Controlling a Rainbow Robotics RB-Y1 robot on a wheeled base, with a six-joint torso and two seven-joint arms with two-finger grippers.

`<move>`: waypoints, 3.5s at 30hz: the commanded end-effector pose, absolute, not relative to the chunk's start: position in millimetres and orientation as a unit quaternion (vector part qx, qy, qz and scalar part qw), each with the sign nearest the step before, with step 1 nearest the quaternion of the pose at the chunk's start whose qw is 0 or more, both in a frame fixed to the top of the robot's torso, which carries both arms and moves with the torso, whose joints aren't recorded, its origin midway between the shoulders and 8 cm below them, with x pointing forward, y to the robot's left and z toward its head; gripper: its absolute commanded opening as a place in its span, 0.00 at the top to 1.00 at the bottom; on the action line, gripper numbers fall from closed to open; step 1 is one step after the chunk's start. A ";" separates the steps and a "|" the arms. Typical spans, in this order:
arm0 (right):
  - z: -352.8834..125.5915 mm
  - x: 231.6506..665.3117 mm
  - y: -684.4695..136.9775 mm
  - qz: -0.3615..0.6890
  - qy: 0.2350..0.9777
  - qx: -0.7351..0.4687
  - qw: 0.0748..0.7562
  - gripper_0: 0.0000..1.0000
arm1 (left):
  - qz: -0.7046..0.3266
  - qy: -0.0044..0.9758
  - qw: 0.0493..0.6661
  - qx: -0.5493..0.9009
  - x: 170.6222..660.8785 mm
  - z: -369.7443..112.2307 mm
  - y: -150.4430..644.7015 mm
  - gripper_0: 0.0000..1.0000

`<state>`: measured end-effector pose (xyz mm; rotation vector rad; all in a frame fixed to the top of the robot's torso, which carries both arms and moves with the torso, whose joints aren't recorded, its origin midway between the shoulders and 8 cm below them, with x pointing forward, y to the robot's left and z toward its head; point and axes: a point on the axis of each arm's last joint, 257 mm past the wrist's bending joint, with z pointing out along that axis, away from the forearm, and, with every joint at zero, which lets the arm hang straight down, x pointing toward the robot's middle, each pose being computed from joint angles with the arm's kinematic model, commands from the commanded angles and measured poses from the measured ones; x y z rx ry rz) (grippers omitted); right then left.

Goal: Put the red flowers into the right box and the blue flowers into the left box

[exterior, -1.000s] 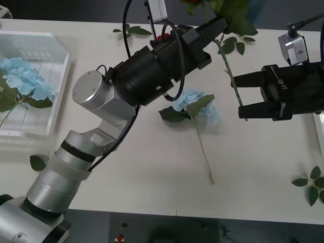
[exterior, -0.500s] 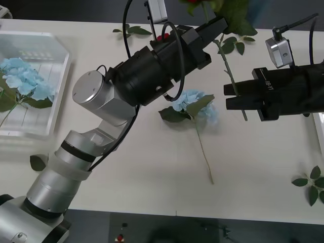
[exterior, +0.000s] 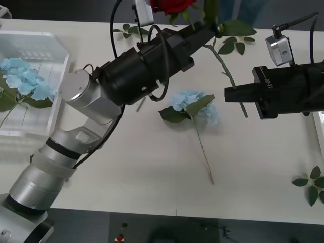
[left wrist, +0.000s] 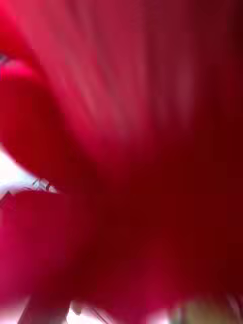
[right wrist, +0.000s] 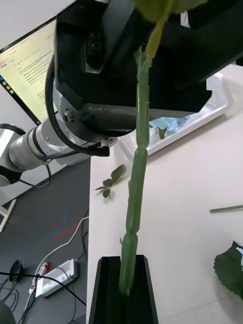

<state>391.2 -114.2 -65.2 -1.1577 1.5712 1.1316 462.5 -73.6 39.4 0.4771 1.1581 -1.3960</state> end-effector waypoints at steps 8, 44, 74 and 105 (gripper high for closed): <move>-48.8 412.2 -134.1 0.460 0.650 -0.427 0.428 1.00 | -0.536 0.585 0.564 0.230 467.1 -52.6 24.7 0.32; -100.6 429.7 -659.6 -0.069 0.950 0.046 0.302 1.00 | -0.193 0.871 0.406 0.199 635.3 -153.6 69.9 0.32; -126.5 488.7 -515.7 0.162 0.898 -0.021 0.408 0.00 | -0.004 0.899 0.396 0.186 618.0 -259.5 58.1 0.32; -159.6 463.0 -181.4 0.182 0.919 -0.139 0.322 0.00 | 0.015 0.899 0.399 0.179 615.8 -286.3 92.1 0.20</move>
